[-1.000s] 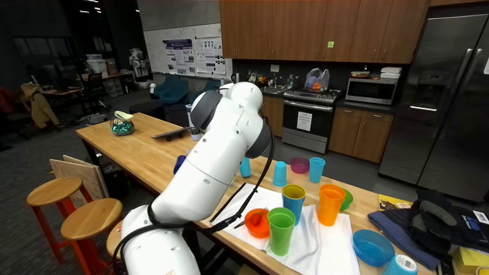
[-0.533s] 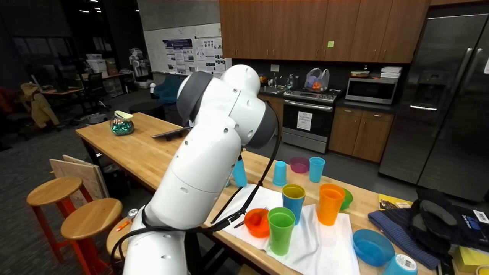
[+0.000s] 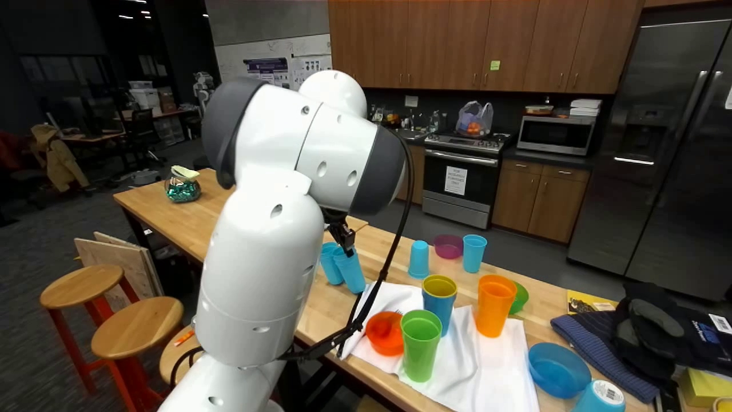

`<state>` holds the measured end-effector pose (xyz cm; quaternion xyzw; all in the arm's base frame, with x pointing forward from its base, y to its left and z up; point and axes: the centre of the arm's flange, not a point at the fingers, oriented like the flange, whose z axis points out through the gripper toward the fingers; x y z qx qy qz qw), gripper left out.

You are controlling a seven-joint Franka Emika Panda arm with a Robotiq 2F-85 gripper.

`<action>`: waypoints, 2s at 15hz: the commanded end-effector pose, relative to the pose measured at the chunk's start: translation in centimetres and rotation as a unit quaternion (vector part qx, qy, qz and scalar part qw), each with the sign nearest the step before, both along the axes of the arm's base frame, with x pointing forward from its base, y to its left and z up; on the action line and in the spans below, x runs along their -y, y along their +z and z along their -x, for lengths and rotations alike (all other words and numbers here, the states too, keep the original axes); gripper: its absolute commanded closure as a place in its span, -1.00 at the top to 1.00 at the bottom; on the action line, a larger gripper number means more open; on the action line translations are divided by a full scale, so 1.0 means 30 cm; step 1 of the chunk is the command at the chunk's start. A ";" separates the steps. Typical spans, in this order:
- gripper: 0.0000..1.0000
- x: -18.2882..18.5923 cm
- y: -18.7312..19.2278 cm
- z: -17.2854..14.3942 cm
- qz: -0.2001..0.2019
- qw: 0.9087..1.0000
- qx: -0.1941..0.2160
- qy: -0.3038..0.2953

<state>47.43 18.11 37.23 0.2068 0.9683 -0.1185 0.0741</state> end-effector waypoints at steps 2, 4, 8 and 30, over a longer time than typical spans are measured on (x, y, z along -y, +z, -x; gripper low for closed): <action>-0.97 0.102 0.038 0.122 -0.033 0.993 0.072 -0.090; -0.97 0.143 0.035 0.090 -0.054 0.985 0.102 -0.126; -0.97 0.162 0.018 0.069 -0.088 0.967 0.162 -0.176; -0.35 0.148 -0.004 0.047 -0.100 0.964 0.175 -0.174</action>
